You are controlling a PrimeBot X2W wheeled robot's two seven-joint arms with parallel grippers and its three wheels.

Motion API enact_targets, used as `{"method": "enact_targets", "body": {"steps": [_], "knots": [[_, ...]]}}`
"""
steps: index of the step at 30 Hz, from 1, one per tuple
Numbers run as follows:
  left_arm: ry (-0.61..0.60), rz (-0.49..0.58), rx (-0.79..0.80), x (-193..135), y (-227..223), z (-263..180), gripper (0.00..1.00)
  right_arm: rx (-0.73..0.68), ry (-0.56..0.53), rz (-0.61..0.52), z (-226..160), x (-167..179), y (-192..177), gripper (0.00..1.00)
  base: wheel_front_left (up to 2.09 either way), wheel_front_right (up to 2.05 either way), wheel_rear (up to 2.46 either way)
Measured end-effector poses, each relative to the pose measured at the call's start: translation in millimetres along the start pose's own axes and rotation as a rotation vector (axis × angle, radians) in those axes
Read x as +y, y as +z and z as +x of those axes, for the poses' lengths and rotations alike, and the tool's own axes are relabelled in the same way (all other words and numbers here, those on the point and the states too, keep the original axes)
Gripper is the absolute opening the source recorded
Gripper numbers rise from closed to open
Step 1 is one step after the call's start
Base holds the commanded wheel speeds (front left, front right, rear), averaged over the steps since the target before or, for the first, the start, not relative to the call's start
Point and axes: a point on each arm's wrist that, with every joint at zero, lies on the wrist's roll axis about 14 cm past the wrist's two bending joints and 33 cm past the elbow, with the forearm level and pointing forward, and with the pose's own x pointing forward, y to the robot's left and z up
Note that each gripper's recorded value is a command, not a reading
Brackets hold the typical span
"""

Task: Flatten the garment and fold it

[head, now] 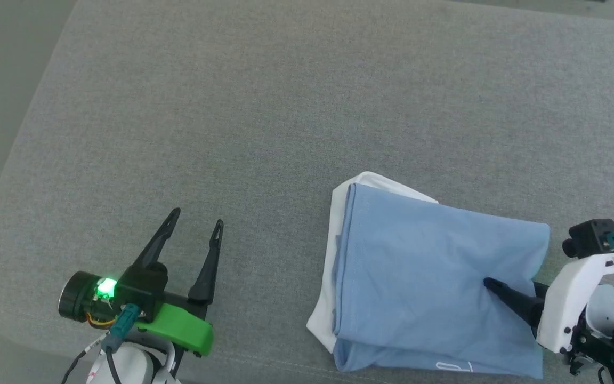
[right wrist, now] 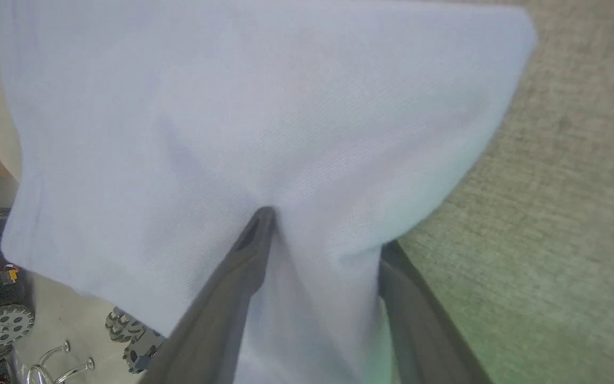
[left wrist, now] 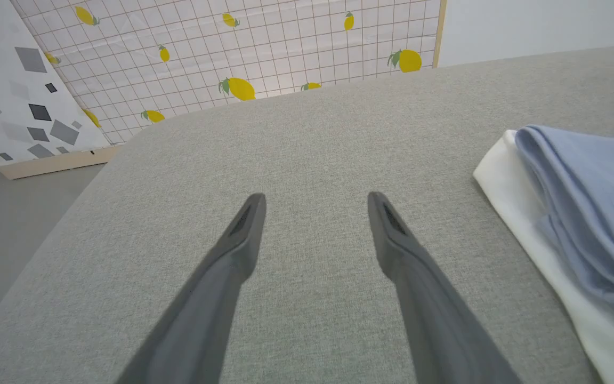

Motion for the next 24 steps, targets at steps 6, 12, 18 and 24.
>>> {"method": "enact_targets", "body": {"steps": [6, 12, 18, 24], "knots": [[-0.001, -0.001, -0.018, -3, 6, -4, 1.00, -0.028, -0.046, -0.101, -9, -2, 6, 0.00, 0.00, 0.00, 0.00], [-0.030, -0.016, -0.034, -15, 10, -2, 1.00, -0.102, -0.160, -0.444, -40, -7, 46, 0.00, 0.00, 0.00, 0.00], [-0.110, -0.043, -0.060, -41, 15, 11, 1.00, -0.230, -0.380, -0.796, -97, -26, 114, 0.00, 0.00, 0.00, 0.00], [-0.210, -0.073, -0.091, -69, 21, 38, 1.00, -0.248, -0.630, -0.887, -156, -81, 145, 0.00, 0.00, 0.00, 0.00]]}}
